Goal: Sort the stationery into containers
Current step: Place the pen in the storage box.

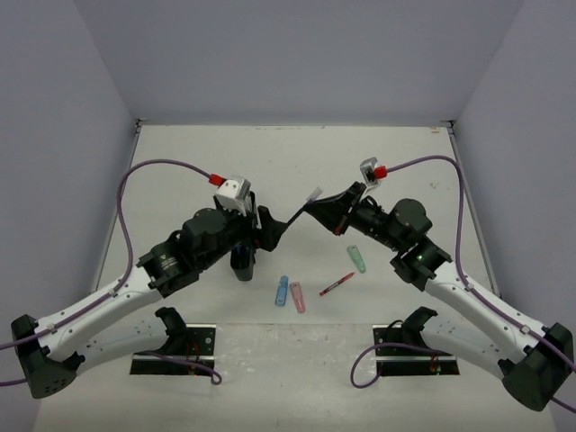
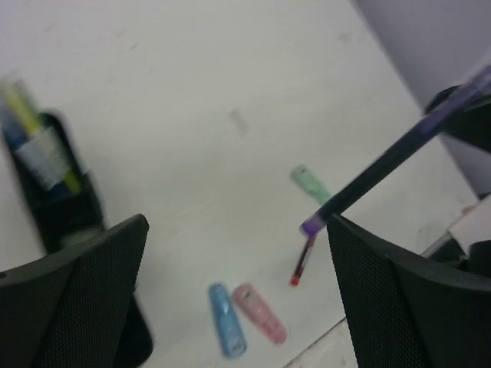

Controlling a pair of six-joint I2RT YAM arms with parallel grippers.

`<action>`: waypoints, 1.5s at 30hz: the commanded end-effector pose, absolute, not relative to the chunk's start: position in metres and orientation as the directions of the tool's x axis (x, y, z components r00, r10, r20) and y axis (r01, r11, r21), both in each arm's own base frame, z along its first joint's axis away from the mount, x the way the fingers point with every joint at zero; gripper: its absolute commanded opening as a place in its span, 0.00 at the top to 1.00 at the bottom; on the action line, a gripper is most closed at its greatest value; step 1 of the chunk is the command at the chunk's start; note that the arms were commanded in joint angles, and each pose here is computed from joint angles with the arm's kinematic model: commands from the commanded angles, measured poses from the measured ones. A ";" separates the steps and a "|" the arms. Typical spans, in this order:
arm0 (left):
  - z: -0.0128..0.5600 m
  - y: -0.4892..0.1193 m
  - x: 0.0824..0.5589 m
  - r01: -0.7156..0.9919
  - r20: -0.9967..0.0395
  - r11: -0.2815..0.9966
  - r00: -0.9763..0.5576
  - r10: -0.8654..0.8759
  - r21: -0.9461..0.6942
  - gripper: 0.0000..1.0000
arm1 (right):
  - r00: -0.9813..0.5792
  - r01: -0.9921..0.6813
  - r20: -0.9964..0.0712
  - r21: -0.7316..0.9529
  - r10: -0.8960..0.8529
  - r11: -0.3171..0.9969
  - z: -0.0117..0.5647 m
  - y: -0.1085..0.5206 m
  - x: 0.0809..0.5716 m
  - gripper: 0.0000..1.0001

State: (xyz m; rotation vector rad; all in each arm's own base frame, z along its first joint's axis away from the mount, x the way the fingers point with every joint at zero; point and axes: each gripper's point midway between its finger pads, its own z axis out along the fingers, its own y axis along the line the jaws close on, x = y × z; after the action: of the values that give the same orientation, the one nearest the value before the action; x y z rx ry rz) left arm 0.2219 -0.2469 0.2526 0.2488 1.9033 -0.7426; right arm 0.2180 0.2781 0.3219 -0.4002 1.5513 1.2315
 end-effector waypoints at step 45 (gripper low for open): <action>0.267 -0.042 0.209 -0.228 -0.950 0.959 -0.222 -0.220 -0.169 0.00 | -0.435 -0.761 -0.900 0.343 -0.041 0.550 0.191 0.438 0.232 0.70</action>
State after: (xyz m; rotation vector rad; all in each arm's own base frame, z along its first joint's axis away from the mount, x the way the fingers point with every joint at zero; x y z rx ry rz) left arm 0.2032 -0.0369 0.2640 -0.3328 1.8208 0.0047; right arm 0.2295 0.4328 0.1750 -0.6453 1.8909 0.9600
